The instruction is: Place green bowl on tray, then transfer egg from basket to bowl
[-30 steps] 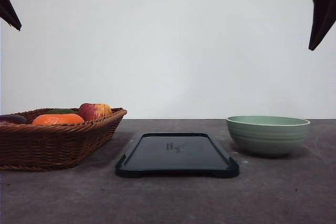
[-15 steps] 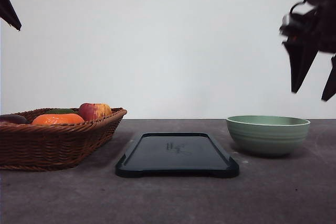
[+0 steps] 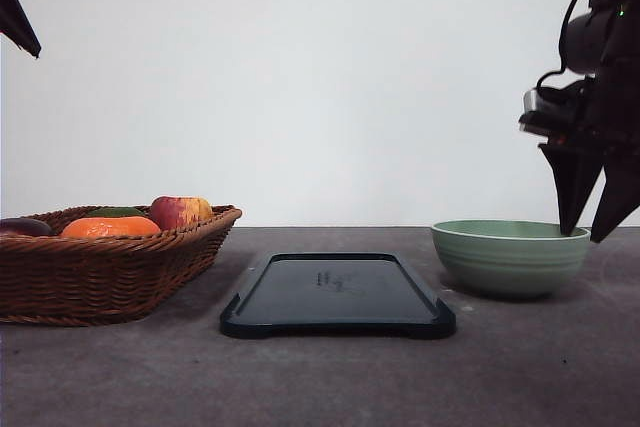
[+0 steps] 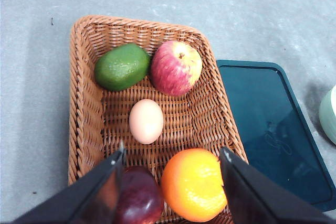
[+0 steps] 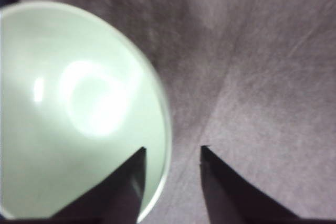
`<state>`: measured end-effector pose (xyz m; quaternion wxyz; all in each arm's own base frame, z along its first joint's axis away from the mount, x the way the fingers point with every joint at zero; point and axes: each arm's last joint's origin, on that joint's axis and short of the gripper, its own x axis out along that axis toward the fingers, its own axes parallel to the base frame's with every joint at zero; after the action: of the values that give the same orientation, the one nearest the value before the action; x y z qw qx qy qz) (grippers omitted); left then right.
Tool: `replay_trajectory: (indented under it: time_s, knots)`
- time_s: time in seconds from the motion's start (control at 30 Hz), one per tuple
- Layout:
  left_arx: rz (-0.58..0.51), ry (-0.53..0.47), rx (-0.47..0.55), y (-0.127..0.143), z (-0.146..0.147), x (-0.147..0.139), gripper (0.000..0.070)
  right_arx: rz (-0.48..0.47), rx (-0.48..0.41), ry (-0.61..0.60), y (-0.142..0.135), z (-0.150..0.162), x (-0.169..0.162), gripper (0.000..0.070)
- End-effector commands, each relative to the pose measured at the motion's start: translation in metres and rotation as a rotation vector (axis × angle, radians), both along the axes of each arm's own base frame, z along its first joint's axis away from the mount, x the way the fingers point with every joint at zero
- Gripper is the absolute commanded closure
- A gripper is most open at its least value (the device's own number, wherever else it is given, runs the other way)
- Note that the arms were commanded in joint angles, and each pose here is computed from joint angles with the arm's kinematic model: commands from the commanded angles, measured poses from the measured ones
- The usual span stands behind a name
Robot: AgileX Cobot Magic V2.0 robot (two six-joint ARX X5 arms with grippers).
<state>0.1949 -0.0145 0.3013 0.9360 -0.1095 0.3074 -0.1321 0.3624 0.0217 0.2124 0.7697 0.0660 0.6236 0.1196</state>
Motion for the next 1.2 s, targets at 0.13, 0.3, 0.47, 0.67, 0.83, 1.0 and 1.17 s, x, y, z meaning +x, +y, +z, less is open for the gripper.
replay_trajectory:
  time_s: [0.13, 0.3, 0.47, 0.67, 0.83, 1.0, 1.17]
  knots:
    - [-0.01, -0.032, 0.001, -0.001, 0.007, 0.001, 0.0349, 0.018, -0.002, -0.003, 0.001, -0.002, 0.005, 0.07]
    - [-0.01, -0.031, 0.001, -0.001, 0.007, 0.001, 0.0349, 0.018, -0.004, 0.041, 0.001, 0.007, 0.003, 0.07]
    - [-0.01, -0.031, 0.001, -0.001, 0.007, 0.001, 0.0349, 0.04, -0.007, 0.089, 0.008, 0.039, 0.001, 0.07]
    - [-0.01, -0.032, 0.001, -0.001, 0.007, 0.001, 0.0349, 0.127, -0.007, 0.035, 0.038, 0.082, 0.0, 0.07]
    - [-0.01, -0.032, 0.001, -0.001, 0.007, 0.001, 0.0349, 0.217, 0.01, -0.071, 0.078, 0.099, 0.0, 0.07]
    - [-0.01, -0.032, 0.001, -0.001, 0.007, 0.001, 0.0349, 0.295, 0.042, -0.161, 0.124, 0.096, 0.0, 0.07]
    - [-0.01, -0.031, 0.001, -0.001, 0.007, 0.001, 0.0349, 0.334, 0.054, -0.164, 0.154, 0.073, 0.008, 0.07]
